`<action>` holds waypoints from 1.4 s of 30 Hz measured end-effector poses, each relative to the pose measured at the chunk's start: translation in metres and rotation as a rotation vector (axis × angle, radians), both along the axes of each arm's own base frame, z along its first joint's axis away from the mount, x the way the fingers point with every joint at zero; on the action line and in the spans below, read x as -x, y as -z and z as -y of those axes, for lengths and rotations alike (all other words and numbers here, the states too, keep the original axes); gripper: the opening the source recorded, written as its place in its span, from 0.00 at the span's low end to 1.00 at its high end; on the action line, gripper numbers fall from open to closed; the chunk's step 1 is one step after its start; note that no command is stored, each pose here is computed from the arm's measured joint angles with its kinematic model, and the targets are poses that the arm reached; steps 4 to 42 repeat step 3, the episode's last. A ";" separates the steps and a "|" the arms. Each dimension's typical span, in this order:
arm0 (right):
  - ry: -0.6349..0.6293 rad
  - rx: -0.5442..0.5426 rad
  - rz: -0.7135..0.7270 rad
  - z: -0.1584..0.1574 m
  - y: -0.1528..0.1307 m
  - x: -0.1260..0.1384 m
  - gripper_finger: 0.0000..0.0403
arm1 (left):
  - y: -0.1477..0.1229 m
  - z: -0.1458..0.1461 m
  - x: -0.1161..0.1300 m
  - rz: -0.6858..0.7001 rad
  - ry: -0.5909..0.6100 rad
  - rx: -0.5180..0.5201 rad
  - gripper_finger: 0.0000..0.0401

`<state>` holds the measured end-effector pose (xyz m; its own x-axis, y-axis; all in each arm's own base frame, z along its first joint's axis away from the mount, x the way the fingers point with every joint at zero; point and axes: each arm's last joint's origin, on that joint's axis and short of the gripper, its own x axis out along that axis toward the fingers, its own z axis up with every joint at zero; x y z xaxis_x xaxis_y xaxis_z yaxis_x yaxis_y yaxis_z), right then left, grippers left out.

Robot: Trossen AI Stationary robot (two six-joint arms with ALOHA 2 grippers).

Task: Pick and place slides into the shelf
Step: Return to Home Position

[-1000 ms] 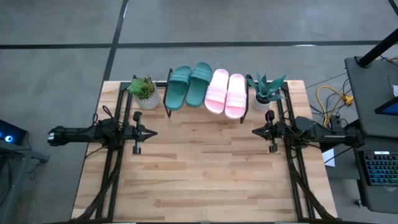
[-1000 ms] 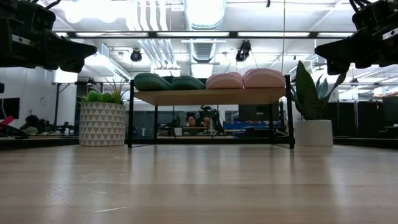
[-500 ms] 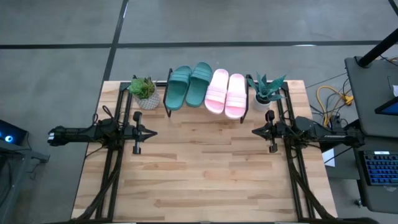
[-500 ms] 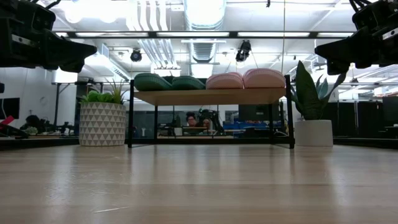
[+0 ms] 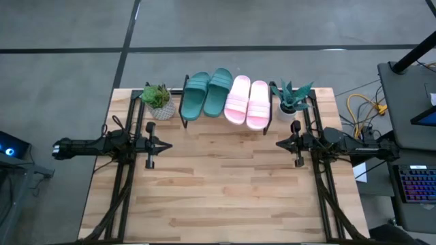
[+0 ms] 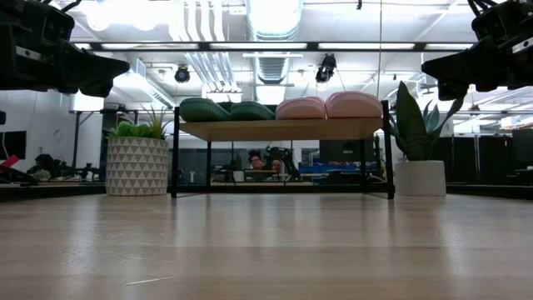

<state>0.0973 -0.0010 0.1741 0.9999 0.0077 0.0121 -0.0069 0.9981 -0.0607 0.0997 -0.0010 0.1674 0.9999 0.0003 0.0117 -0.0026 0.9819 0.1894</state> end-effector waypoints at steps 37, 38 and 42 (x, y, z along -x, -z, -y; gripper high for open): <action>0.000 0.000 0.000 0.000 0.000 0.000 0.02 | 0.000 0.000 0.000 0.000 0.000 0.000 0.00; 0.000 0.000 0.000 0.000 0.000 0.000 0.02 | 0.000 0.000 0.000 0.000 0.000 0.000 0.00; 0.000 0.000 0.000 0.000 0.000 0.000 0.02 | 0.000 0.000 0.000 0.000 0.000 0.000 0.00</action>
